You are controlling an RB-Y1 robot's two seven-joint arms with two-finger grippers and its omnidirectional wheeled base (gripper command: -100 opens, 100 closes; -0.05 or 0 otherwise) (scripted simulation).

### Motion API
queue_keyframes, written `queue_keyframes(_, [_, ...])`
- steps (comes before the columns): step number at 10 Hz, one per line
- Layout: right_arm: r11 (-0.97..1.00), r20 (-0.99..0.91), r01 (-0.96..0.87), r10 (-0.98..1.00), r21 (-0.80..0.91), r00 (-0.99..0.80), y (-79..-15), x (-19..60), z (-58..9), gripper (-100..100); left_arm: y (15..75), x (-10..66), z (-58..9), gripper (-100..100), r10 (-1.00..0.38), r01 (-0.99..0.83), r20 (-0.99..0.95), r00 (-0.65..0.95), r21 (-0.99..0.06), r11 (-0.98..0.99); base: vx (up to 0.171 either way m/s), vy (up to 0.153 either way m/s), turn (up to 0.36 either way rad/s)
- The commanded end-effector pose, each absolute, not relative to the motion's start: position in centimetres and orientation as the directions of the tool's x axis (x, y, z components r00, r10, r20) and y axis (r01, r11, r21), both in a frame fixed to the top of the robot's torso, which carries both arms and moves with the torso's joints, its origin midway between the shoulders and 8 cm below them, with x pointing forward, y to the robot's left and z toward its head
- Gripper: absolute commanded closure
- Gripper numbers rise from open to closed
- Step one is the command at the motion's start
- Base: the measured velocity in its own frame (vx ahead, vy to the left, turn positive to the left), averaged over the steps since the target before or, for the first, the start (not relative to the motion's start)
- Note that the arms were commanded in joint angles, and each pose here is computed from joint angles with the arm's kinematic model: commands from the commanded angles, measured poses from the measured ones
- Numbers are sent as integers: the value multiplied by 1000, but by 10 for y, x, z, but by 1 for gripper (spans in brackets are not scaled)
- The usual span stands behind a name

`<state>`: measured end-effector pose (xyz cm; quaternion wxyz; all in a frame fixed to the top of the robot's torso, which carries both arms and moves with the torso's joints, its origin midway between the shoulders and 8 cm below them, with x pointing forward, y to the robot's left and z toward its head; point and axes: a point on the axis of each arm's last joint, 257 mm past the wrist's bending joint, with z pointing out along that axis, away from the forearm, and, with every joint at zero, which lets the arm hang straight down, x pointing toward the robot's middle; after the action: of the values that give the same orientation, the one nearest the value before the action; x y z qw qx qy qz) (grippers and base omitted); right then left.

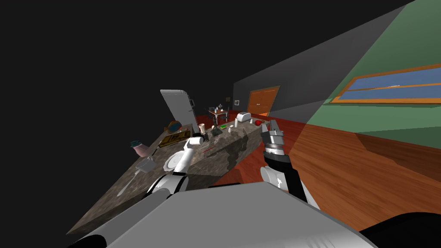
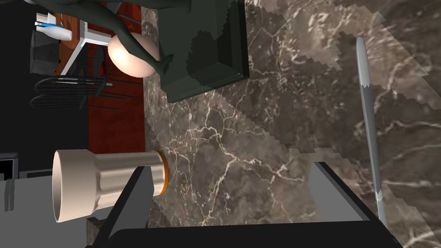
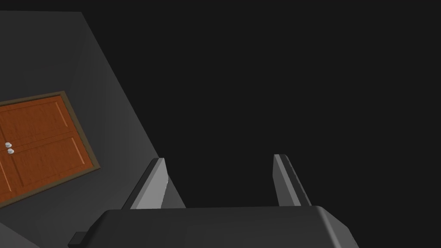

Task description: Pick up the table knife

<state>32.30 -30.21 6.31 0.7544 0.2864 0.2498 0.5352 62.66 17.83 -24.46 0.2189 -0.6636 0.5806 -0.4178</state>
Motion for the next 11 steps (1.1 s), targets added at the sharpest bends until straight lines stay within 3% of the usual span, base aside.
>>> queue_keyframes(1, [263,-70,-664,951,699,302,-302,323,63,0,177,630,-247,-100,-950,-627,313,2,-740,-245,18,-22,-13])
queue_keyframes(11, [263,-70,-664,951,699,302,-302,323,63,0,188,600,-296,-100,-941,-828,296,167,-476,-297,17,-16,-10])
